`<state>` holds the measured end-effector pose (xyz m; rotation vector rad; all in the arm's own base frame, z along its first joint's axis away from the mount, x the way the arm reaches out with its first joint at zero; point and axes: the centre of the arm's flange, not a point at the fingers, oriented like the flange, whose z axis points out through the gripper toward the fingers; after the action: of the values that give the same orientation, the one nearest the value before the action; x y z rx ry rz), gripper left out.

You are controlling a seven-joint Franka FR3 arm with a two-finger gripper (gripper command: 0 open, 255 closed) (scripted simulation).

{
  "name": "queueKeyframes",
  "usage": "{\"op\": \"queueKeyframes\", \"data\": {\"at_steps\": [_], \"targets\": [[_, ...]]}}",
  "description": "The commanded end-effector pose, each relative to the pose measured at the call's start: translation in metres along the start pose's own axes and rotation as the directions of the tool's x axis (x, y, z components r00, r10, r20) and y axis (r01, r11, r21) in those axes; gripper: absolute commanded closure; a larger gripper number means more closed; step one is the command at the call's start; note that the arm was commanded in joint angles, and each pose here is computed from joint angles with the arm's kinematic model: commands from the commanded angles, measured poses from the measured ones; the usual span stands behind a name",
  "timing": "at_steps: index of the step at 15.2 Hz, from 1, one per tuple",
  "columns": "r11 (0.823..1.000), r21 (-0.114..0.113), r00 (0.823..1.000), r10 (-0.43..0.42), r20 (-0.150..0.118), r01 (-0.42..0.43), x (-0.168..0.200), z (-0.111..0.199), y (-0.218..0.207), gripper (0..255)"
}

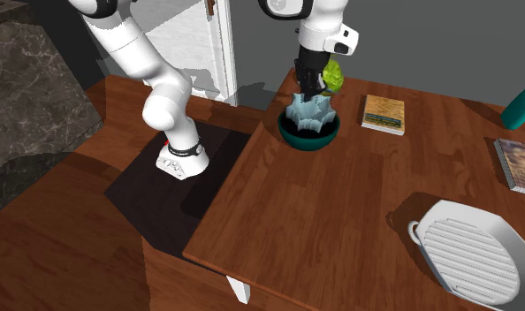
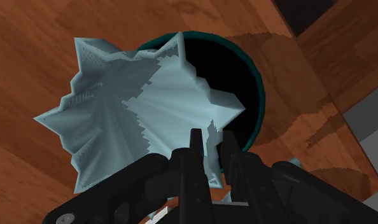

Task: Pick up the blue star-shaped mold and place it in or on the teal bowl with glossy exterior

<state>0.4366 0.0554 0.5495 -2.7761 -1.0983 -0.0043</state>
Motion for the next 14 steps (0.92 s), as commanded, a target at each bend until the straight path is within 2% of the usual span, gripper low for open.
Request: {"op": "queueKeyframes", "data": {"at_steps": [1, 7, 14], "targets": [[1.0, -0.001, 1.0, 0.0, -0.001, 0.0, 0.0, 0.01, 0.001, 255], [1.0, -0.001, 1.0, 0.0, -0.001, 0.0, -0.002, 0.043, 0.006, 255], [1.0, -0.001, 1.0, 0.0, -0.001, 0.0, -0.002, 0.043, 0.006, 255]]}}
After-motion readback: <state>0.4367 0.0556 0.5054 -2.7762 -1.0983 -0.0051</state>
